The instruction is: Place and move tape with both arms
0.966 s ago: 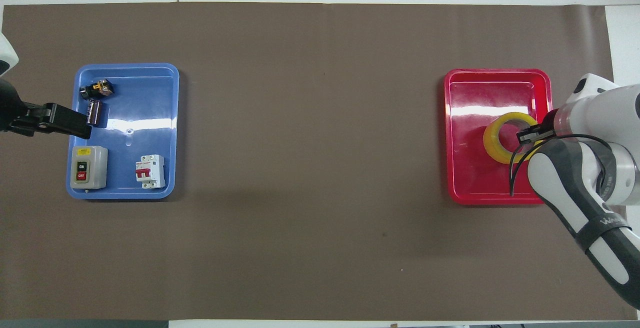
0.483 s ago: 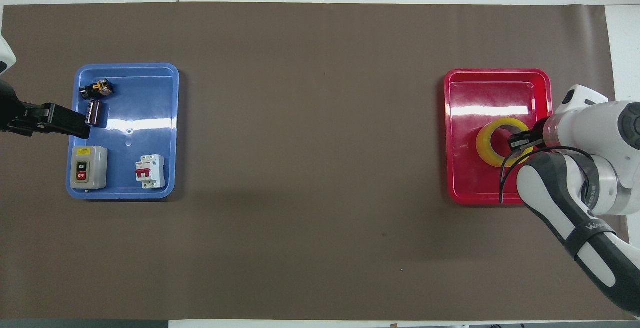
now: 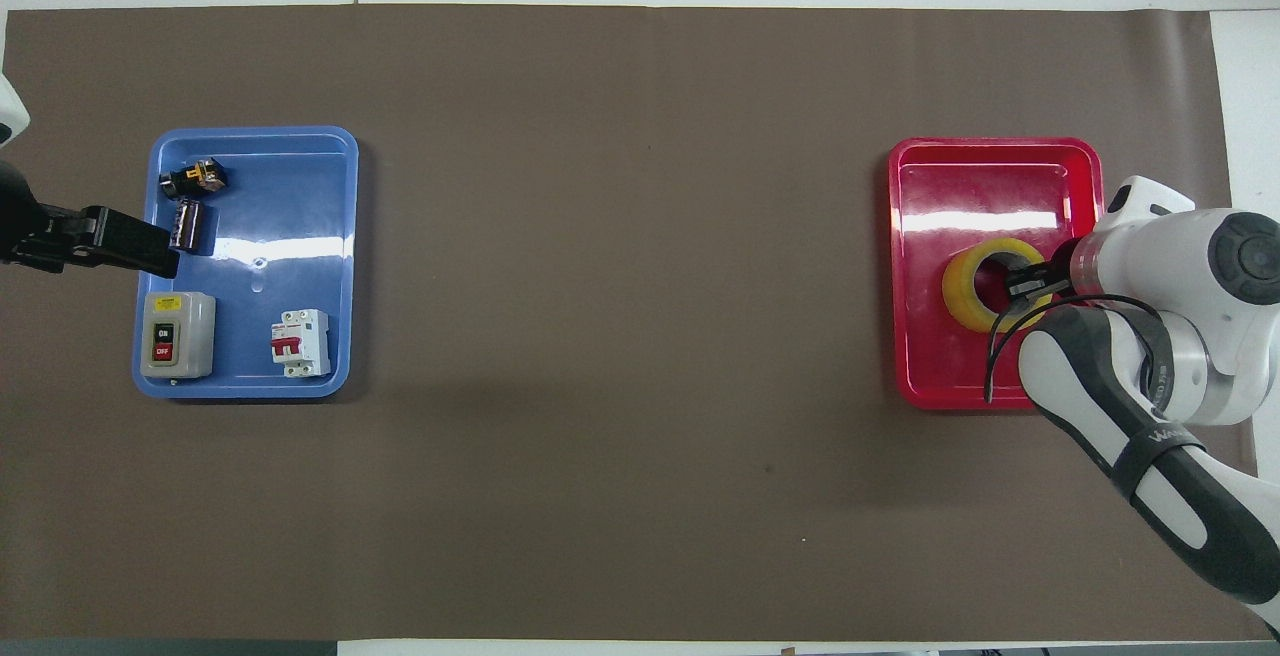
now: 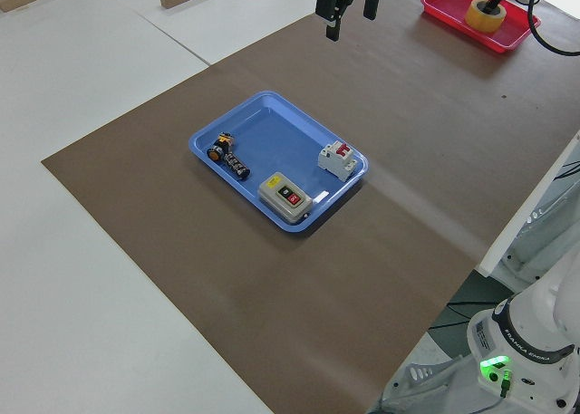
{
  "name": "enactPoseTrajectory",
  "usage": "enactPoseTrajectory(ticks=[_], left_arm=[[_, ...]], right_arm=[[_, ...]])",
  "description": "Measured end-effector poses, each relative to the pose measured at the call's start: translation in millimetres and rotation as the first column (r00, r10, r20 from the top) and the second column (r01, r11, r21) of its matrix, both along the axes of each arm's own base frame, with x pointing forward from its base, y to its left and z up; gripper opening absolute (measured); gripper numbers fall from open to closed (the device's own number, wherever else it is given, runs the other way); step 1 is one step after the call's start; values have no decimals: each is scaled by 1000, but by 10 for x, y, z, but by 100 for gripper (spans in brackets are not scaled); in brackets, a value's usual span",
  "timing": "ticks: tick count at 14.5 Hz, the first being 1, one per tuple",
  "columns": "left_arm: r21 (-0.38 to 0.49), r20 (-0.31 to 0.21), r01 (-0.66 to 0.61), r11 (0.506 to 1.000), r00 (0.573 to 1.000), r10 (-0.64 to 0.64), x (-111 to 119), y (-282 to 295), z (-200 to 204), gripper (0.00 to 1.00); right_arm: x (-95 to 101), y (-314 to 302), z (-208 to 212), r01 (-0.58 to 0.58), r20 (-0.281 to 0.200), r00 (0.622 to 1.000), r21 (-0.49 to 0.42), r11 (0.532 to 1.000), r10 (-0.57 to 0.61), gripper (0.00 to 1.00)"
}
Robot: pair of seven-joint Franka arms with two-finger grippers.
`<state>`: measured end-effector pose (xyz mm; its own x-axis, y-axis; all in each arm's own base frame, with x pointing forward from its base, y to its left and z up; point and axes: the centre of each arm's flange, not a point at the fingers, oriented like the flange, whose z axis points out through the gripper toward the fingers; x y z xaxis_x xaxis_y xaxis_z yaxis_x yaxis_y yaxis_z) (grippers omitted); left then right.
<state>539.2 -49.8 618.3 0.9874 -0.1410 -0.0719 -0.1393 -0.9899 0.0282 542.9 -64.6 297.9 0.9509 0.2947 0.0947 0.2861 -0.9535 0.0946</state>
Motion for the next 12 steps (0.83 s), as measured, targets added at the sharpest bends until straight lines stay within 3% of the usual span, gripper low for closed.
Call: enactPoseTrajectory(ticks=[3,5,6,9,12], left_arm=[[0,0,-3,1000,1000,3,1,15,1,100],[0,0,-7,1000,1000,7,3,39,2,100],[0,0,-9,1000,1000,9,3,46,2,100],[0,1,-9,1000,1000,9,4,50,3,100],[0,1,-9,1000,1000,9,4,51,3,100]], right_arm=[[65,-9,145,34,15,999,1,999,-34,71],[179,-10,571,117,0,993,4,993,-117,93],[233,-2,866,161,-12,987,3,987,-161,100],[274,73,1753,269,-32,963,-1,963,-269,100],[107,295,2503,355,-39,934,-4,935,-355,100]])
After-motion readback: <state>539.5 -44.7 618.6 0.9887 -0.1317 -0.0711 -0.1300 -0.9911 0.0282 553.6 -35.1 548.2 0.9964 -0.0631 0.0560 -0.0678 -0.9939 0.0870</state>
